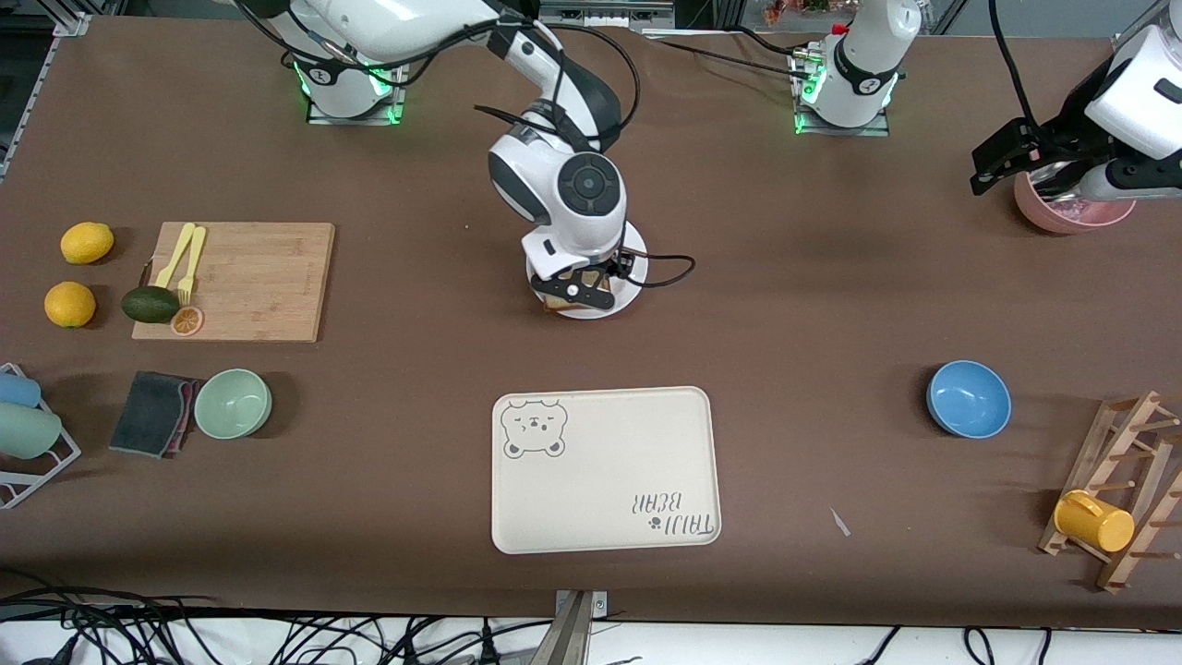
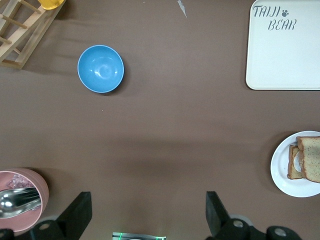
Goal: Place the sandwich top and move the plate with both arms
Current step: 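Open the right gripper to release the bread and raise it, then withdraw the right gripper to rest while the left gripper moves toward the plate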
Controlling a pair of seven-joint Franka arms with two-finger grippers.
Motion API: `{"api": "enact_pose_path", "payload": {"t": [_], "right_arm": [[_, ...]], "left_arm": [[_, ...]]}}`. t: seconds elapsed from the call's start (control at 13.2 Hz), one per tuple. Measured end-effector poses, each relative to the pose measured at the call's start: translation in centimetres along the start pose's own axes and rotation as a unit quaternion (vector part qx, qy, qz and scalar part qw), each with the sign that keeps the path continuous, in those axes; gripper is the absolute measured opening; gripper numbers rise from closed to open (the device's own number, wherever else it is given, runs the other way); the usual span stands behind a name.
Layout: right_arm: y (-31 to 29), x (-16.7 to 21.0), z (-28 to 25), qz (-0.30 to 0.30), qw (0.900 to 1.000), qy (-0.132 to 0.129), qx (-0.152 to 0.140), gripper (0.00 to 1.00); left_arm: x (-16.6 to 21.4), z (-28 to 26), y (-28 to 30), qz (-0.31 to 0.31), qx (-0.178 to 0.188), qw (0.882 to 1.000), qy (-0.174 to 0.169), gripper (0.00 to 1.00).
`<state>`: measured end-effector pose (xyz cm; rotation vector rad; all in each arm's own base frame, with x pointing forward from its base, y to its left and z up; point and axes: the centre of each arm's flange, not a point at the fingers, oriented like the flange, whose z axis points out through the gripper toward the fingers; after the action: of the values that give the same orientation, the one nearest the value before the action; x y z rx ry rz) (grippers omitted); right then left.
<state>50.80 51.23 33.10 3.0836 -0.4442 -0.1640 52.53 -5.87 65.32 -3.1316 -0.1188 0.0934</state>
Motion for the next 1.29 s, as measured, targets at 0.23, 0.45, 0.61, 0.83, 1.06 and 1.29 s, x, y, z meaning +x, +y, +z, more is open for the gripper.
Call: {"api": "enact_pose_path", "payload": {"t": [0.23,0.45,0.61,0.83,1.06,1.29], "right_arm": [[3.8,3.0,-6.4,0.004,1.0,0.024,-0.004,1.0],[8.4,7.0,-10.0,0.007,0.999,0.044,-0.024,1.0],[12.1,10.2,-11.7,0.002,0.998,0.05,-0.039,1.0],[16.8,13.1,-14.2,0.003,0.998,0.047,-0.03,1.0],[26.5,17.5,-16.6,-0.01,0.999,0.031,-0.014,1.0],[36.7,19.6,-19.3,0.03,0.999,0.029,0.002,1.0]], "left_arm": [[0.0,0.0,0.0,0.0,0.0,1.0,0.0,1.0],[0.0,0.0,0.0,0.0,0.0,1.0,0.0,1.0],[0.0,0.0,0.0,0.0,0.0,1.0,0.0,1.0],[0.0,0.1,0.0,0.0,0.001,1.0,-0.003,1.0],[-0.2,0.2,-0.1,-0.001,0.002,1.0,-0.009,1.0],[-0.2,0.2,-0.1,-0.001,0.002,1.0,-0.01,1.0]]}}
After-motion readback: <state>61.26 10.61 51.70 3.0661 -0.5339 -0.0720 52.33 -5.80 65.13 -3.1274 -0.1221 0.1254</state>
